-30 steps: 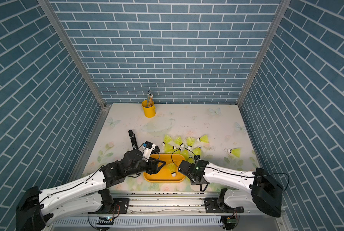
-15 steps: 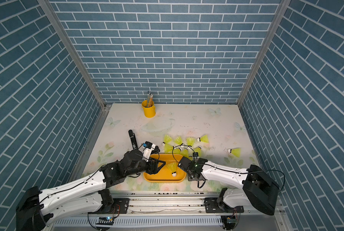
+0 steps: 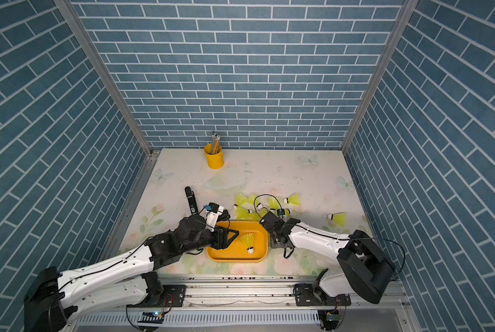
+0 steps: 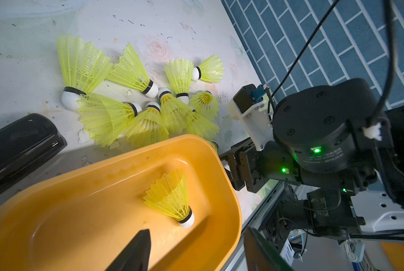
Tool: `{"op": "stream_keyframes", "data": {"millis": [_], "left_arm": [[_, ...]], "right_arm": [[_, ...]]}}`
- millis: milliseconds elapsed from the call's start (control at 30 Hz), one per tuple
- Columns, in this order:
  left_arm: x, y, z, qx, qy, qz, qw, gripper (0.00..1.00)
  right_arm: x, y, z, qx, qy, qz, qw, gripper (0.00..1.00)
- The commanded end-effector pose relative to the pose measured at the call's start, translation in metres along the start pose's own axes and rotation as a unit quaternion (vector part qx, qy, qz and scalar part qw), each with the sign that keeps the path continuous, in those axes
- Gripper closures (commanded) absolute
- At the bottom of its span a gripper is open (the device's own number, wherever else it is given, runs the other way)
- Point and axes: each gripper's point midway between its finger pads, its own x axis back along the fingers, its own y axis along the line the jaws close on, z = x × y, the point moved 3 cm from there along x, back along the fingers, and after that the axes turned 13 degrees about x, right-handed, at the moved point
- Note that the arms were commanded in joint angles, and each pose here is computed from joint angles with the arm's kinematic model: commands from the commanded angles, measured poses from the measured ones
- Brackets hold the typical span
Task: Put the shuttlecocks into the storage box
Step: Pick up the shuttlecock at the center of the board.
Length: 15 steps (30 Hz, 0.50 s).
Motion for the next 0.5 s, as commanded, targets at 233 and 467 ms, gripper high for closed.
{"op": "stream_keyframes", "data": {"millis": [233,467], "left_arm": [[-0.015,-0.011,-0.011,0.004,-0.014,0.004,1.0,0.31],[-0.017,-0.013,-0.015,0.002,-0.022,0.001,1.0,0.3]], "right_arm": [[-0.003,0.01,-0.03,0.043,-0.032,-0.05,0.997,0.26],[-0.008,0.006,-0.054,0.043,-0.053,-0.046,0.997,0.23]]}}
